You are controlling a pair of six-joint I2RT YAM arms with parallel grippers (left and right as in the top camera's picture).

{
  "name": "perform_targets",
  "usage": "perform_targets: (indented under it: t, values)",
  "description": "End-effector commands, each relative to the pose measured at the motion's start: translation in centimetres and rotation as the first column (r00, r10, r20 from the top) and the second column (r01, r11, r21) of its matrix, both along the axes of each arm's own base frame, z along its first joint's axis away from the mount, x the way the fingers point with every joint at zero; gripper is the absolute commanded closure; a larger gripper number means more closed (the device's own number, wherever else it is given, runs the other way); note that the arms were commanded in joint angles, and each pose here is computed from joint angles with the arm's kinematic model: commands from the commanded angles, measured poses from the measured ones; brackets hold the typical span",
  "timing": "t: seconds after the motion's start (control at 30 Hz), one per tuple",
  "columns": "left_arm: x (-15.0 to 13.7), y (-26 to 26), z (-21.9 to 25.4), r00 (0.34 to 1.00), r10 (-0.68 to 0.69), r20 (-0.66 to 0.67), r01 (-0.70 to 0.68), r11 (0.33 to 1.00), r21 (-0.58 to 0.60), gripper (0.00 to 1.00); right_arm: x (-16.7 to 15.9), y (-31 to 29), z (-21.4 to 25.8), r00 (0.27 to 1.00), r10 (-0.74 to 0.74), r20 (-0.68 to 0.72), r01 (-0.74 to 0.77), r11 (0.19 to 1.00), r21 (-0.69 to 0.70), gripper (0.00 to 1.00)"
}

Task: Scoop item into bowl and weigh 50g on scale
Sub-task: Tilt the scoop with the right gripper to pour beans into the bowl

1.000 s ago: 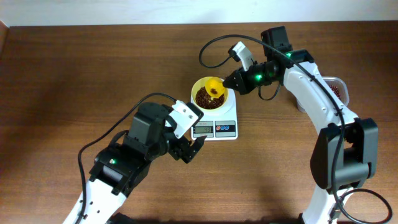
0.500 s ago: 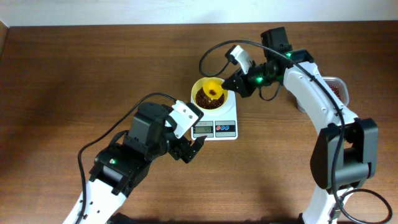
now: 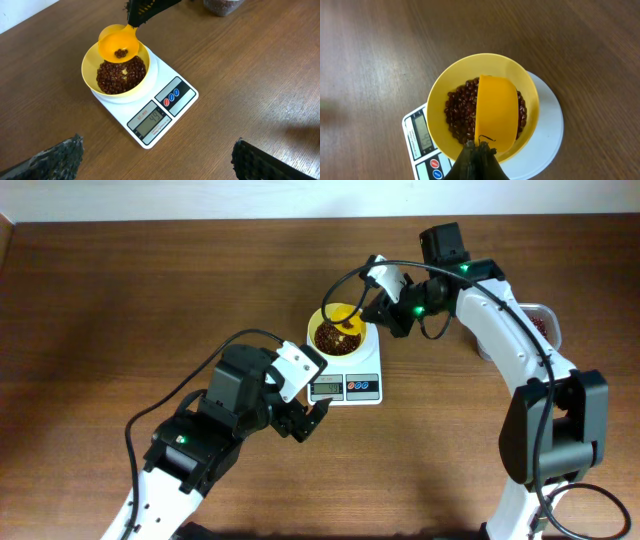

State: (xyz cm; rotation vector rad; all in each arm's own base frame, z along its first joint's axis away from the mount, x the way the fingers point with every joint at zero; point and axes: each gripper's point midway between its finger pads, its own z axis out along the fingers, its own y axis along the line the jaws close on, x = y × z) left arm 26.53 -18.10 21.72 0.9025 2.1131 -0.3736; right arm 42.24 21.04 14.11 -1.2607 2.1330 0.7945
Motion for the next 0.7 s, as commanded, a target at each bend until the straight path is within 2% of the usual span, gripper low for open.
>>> perform_targets:
  t: [0.0,0.03,0.17,0.37,0.67]
  values:
    - [-0.2,0.0,0.0,1.000,-0.008,0.002,0.009,1.000,-0.007,0.01,1.0,0.1,1.8,0.992,0.042,0.120,-0.042,0.999,-0.006,0.96]
    - [-0.2,0.0,0.1,1.000,-0.009,0.002,0.009,1.000,-0.008,0.01,1.5,0.2,2.1,0.985,0.058,0.164,-0.057,0.998,-0.007,0.96]
    - [-0.2,0.0,0.1,1.000,-0.009,0.002,0.009,1.000,-0.008,0.01,0.8,0.0,2.1,0.990,0.059,0.132,-0.058,0.998,-0.012,0.96]
    - [-0.2,0.0,0.0,1.000,-0.008,0.002,0.009,1.000,-0.007,0.01,0.1,-0.1,4.0,0.986,0.058,0.154,-0.057,0.998,-0.009,0.96]
    - [-0.2,0.0,0.1,1.000,-0.009,0.002,0.009,1.000,-0.008,0.01,-0.8,0.4,4.0,0.982,0.103,0.158,-0.100,0.995,-0.023,0.96]
